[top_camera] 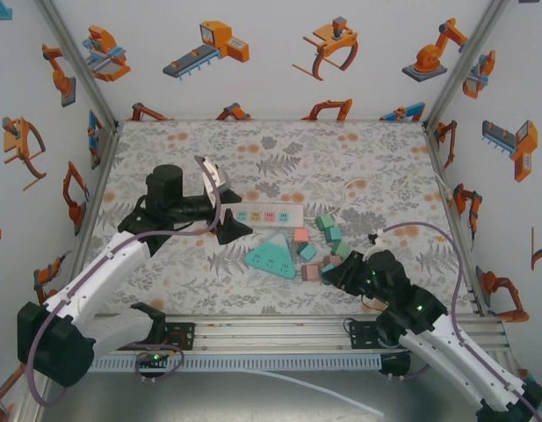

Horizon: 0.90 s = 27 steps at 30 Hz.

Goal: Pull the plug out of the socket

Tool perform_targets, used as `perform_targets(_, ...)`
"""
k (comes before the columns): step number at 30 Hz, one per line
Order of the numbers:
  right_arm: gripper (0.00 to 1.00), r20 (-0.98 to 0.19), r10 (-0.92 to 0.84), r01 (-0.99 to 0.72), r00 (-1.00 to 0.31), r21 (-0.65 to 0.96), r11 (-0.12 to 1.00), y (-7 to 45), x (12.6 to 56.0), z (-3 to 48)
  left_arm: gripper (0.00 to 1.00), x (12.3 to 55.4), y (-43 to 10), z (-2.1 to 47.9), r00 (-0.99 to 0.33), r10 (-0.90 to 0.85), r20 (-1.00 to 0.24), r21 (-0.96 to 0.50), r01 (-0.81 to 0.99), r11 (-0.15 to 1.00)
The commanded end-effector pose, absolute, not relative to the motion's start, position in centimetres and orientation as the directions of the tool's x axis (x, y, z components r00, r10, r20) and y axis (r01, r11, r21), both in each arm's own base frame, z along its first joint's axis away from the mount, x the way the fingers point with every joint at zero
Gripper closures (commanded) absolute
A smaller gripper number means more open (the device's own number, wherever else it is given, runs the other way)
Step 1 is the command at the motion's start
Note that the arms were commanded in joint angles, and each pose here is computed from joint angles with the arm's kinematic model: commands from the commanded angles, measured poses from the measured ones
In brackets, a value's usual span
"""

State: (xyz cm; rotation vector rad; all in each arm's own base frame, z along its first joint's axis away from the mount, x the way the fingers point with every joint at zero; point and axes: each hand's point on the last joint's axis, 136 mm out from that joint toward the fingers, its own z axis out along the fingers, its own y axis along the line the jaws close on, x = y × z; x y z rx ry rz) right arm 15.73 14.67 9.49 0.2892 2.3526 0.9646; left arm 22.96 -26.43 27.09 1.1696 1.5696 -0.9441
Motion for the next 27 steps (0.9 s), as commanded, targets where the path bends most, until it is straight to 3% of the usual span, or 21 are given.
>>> perform_targets(1, 0.93, -0.326, 0.407, 0.039, -0.853, 0.738, 0.674, 16.0, 15.3, 7.6, 0.03, 22.6, -26.5, 27.5, -0.006, 0.265, -0.964, 0.057, 0.972, 0.229)
perform_targets(11, 0.88, -0.207, 0.439, 0.118, -0.874, 0.786, 0.606, 18.1, 15.8, 4.3, 0.03, 23.5, -26.3, 26.7, -0.033, 0.3, -0.953, 0.05, 0.963, 0.266)
perform_targets(20, 0.57, -0.206, 0.426, 0.149, -0.881, 0.734, 0.663, 17.5, 14.9, 2.4, 0.03, 23.7, -26.4, 26.3, -0.043, 0.31, -0.95, 0.045, 0.961, 0.273)
perform_targets(27, 0.48, -0.235, 0.415, 0.13, -0.879, 0.718, 0.683, 16.7, 14.5, 2.6, 0.03, 23.9, -26.4, 26.1, -0.046, 0.31, -0.95, 0.043, 0.961, 0.274)
